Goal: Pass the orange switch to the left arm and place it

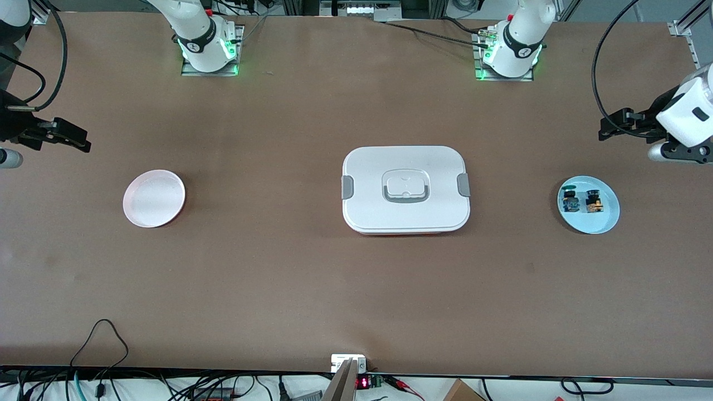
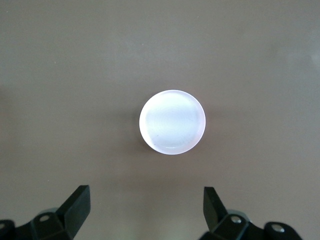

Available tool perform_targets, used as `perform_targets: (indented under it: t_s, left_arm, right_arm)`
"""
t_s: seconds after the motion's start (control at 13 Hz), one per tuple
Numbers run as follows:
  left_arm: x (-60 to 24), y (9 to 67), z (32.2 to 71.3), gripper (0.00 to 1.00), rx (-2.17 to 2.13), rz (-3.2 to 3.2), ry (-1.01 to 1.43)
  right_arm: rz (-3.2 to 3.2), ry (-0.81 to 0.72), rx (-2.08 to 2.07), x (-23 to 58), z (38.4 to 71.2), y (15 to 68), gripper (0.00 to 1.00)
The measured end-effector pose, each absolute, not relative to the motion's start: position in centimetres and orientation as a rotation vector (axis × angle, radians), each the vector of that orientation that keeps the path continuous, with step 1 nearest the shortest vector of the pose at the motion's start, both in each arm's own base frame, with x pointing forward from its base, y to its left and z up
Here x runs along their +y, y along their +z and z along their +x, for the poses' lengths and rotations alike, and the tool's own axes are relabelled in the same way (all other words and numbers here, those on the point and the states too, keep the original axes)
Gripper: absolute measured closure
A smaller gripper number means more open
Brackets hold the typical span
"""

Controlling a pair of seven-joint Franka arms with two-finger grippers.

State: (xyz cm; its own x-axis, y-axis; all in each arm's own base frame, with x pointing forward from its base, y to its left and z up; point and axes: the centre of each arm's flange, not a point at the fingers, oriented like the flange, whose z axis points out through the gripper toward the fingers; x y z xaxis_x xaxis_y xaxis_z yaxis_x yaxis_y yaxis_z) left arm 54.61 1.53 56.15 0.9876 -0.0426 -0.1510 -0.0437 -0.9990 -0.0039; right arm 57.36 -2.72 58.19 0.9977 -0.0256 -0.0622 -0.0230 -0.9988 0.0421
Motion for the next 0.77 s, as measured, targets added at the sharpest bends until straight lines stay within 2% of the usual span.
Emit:
perform_targets:
  t_s: [0.77]
  left_arm:
    - [2.8, 56.7, 54.2, 0.0, 0.027, -3.127, 0.183]
  right_arm:
    - [3.098, -0.118, -0.036, -2.7, 57.2, 58.1, 0.0]
